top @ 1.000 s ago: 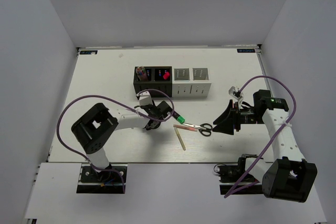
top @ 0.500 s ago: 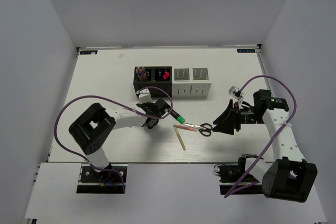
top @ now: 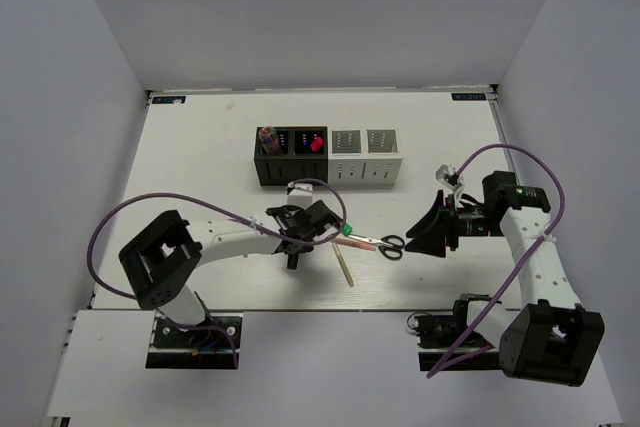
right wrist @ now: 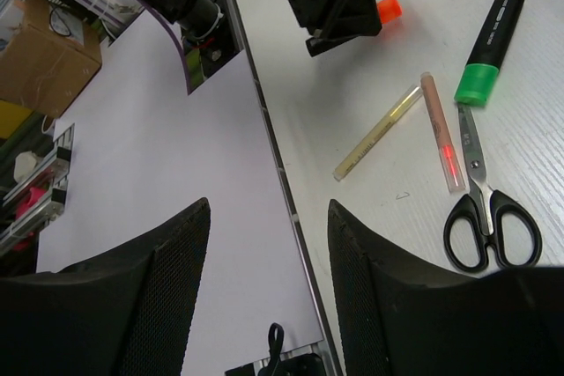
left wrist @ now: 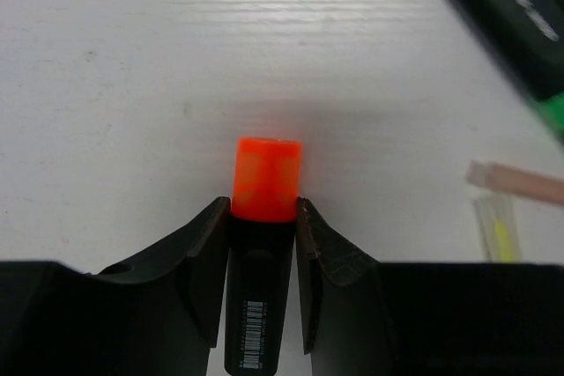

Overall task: Sort the stationery into containers
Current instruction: Pick up the pen from the center of the board, then place the pen in the storage box.

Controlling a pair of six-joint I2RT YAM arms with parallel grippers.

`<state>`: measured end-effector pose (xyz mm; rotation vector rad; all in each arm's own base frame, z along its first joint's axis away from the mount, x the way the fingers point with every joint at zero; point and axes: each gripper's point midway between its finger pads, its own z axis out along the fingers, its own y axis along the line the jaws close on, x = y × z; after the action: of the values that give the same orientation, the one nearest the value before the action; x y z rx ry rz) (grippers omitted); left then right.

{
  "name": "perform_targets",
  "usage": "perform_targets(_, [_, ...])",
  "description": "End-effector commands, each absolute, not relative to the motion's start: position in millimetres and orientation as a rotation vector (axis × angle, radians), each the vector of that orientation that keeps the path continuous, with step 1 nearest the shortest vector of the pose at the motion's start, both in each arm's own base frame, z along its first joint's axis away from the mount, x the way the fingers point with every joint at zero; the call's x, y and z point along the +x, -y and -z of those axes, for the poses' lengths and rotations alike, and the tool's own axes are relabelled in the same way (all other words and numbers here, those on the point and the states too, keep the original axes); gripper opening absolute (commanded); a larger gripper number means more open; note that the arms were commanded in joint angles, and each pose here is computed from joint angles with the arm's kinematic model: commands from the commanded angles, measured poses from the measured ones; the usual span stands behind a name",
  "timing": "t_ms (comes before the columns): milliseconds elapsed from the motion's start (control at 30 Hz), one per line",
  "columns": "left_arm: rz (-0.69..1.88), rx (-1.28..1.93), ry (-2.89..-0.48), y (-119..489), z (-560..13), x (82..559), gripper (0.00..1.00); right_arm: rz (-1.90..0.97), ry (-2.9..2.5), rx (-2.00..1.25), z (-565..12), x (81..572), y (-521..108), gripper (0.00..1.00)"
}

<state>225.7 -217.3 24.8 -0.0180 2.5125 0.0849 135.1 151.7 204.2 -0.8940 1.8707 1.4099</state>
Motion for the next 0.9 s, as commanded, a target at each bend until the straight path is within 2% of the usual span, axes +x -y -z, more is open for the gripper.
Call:
perform_targets(0, [0.026, 0.154, -2.460, 238.7, -78.8, 225.4, 0.00, -1.391, -1.794, -0.919, -220.4, 137.1, -153.8, 0.59])
perform_targets(133, [0.167, 0.252, -2.324, 271.3, -139.7, 246.4, 0.00, -1.389, -1.791, -0.924, -220.9, 136.3, -154.0, 0.76])
perform_targets(200, [0.208, 0.309, -2.259, 283.9, -159.0, 257.5, 0.00, -1.391, -1.789, -0.924, -220.7, 135.4, -154.2, 0.89])
perform_targets(267, [0.290, 0.359, -2.209, 302.5, -185.6, 272.5, 0.00, -1.385, -1.784, -0.929, -220.8, 135.0, -154.2, 0.89])
perform_targets(367, [0.372, 0.363, -2.149, 319.7, -214.9, 296.8, 0.00, -1.392, -1.788, -0.923, -220.4, 135.1, -154.3, 0.81])
perform_targets(400, [0.426, 0.339, -2.106, 326.3, -231.1, 308.6, 0.00, -1.394, -1.785, -0.923, -221.3, 135.4, -154.5, 0.74])
perform_targets(467, [0.485, 0.334, -2.088, 333.3, -237.3, 324.4, 0.00, -1.400, -1.786, -0.920, -221.5, 136.0, -154.5, 0.67])
perform_targets(500, [0.556, 0.306, -2.037, 340.1, -251.9, 338.4, 0.00, -1.420, -1.800, -0.904, -221.8, 134.6, -154.7, 0.57])
perform_targets(567, [0.639, 0.302, -2.013, 349.0, -258.0, 354.6, 0.00, -1.415, -1.786, -0.922, -222.7, 135.6, -154.9, 0.44])
perform_targets(600, [0.696, 0.280, -1.969, 350.5, -265.7, 373.2, 0.00, -1.420, -1.786, -0.926, -222.6, 134.7, -154.9, 0.33])
perform_targets(667, [0.762, 0.261, -1.905, 357.7, -287.9, 389.5, 0.00, -1.429, -1.780, -0.922, -225.9, 133.4, -155.3, 0.22])
perform_targets(700, [0.774, 0.238, -1.937, 359.7, -272.8, 403.5, 0.00, -1.431, -1.773, -0.928, -226.4, 134.1, -155.5, 0.16])
perform_targets(767, [0.846, 0.238, -1.880, 366.5, -293.1, 417.8, 0.00, -1.438, -1.771, -0.931, -227.7, 132.6, -155.9, 0.12])
perform_targets(800, [0.865, 0.233, -1.910, 370.9, -275.8, 427.8, 0.00, -1.441, -1.773, -0.925, -227.0, 133.0, -155.6, 0.12])
perform_targets(867, [0.930, 0.231, -1.888, 377.4, -277.6, 439.7, 0.00, -1.443, -1.772, -0.926, -226.9, 132.7, -155.9, 0.13])
